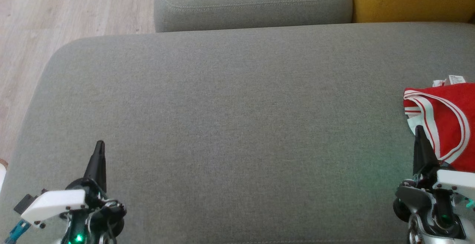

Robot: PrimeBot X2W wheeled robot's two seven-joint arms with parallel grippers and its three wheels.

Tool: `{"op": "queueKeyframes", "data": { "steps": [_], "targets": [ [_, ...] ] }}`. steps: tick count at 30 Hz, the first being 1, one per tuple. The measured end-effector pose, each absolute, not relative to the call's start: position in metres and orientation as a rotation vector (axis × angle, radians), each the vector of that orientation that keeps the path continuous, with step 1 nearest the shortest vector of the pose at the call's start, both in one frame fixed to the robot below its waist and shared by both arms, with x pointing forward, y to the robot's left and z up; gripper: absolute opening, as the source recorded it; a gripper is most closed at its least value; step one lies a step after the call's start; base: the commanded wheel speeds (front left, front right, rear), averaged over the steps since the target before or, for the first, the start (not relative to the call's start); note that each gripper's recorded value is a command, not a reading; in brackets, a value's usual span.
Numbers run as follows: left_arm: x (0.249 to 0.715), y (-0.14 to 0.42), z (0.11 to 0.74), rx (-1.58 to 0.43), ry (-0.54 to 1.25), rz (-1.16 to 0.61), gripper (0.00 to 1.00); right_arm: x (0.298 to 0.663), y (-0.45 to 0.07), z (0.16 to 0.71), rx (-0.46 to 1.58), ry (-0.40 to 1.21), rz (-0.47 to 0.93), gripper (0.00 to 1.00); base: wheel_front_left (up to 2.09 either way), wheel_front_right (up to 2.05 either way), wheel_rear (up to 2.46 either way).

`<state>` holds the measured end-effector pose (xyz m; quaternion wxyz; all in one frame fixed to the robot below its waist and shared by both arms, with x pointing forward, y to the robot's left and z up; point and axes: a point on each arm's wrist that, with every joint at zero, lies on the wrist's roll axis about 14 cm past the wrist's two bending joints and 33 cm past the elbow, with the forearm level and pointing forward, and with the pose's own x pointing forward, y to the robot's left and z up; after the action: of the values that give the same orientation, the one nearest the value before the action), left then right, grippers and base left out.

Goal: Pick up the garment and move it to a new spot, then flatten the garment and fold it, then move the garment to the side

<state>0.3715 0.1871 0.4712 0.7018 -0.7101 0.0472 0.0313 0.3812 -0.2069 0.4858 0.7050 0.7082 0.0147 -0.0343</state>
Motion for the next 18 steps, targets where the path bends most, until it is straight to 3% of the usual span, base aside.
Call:
{"op": "queueKeyframes", "data": {
  "steps": [18],
  "targets": [
    [0.3716,0.1871,0.4713,-1.581,0.105,0.069,0.00,0.3812,-0.2069,0.4859,1.575,0.032,-0.076,0.00,0.00,0.00,0.00]
  ]
}}
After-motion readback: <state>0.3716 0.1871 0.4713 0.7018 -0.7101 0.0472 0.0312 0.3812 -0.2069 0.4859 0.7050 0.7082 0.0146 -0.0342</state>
